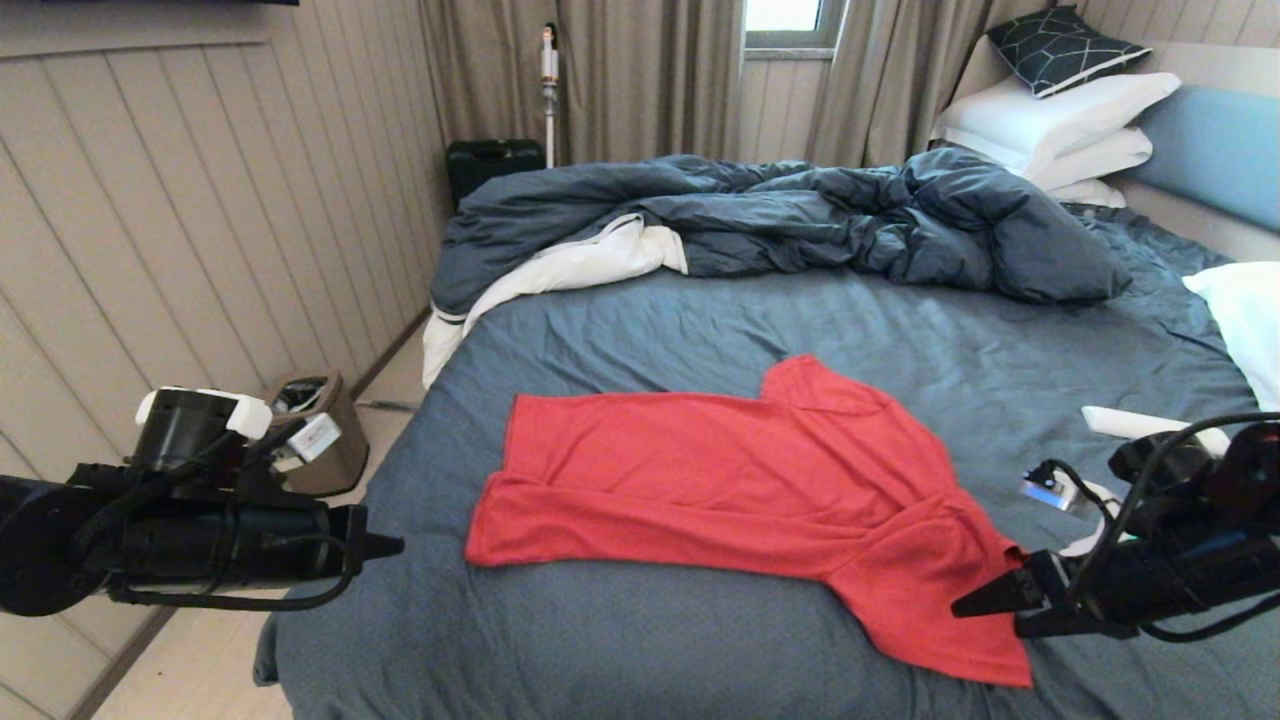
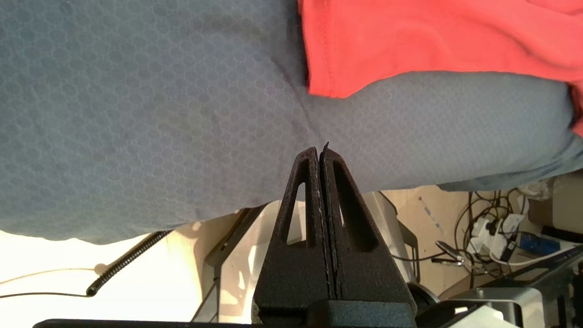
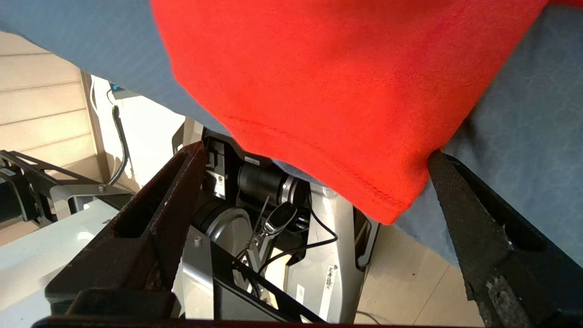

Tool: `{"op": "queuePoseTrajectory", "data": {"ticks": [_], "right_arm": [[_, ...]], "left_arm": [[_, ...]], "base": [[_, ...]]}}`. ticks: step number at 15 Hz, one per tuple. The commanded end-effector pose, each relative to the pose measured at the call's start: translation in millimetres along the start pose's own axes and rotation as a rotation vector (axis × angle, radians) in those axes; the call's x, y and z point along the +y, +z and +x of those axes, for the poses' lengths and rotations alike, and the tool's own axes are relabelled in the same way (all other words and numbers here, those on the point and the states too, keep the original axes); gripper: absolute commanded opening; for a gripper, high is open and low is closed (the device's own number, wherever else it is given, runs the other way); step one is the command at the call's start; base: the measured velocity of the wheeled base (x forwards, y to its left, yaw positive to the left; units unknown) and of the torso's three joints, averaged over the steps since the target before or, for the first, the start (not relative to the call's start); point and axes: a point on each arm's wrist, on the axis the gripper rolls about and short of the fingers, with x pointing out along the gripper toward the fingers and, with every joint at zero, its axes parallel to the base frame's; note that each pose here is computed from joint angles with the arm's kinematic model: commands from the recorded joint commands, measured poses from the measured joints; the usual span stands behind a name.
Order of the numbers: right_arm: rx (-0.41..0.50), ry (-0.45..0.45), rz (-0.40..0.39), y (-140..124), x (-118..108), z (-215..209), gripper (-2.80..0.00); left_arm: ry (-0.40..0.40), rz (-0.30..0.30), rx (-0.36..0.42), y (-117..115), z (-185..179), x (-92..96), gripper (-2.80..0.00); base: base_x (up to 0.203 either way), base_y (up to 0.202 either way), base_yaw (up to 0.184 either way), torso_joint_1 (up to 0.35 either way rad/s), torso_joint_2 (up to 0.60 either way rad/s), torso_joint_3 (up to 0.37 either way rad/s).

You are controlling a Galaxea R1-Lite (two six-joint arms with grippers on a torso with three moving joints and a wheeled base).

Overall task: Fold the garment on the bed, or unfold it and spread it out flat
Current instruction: Fold the red T-shirt

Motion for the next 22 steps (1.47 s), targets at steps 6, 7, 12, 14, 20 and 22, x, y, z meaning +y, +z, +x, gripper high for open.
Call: {"op": "queuePoseTrajectory", "data": {"ticks": [6, 7, 12, 14, 20, 22], "right_arm": [[0.003, -0.002, 0.003, 4, -8, 8, 0.0], [0.005, -0.005, 0.004, 4, -10, 10, 0.0], [0.015, -0.01, 0.002, 4, -12, 16, -2.8], [0.021, -0.007, -0.014, 4, -8, 18, -2.8], [-0.066, -0.027, -0.068, 5, 11, -10, -2.8], [-0.099, -0.035, -0.085, 7, 17, -19, -2.8]], "left_arm": [[-0.011, 0.001, 0.003, 5, 6, -0.2, -2.8], [-0.01, -0.003, 0.011, 4, 8, 0.3, -2.8], [-0.009, -0.005, 0.014, 4, 10, 1.1, -2.8], [-0.008, -0.007, 0.017, 5, 11, 2.1, -2.8], [-0.006, -0.008, 0.021, 4, 12, 2.8, -2.8], [-0.006, -0.007, 0.019, 5, 13, 2.8, -2.8]], "base": [[0.0, 0.0, 0.0, 0.0, 0.0, 0.0], [0.0, 0.0, 0.0, 0.0, 0.0, 0.0], [0.0, 0.0, 0.0, 0.0, 0.0, 0.0], [0.0, 0.0, 0.0, 0.0, 0.0, 0.0], [0.0, 0.0, 0.0, 0.0, 0.0, 0.0], [0.0, 0.0, 0.0, 0.0, 0.0, 0.0]]}}
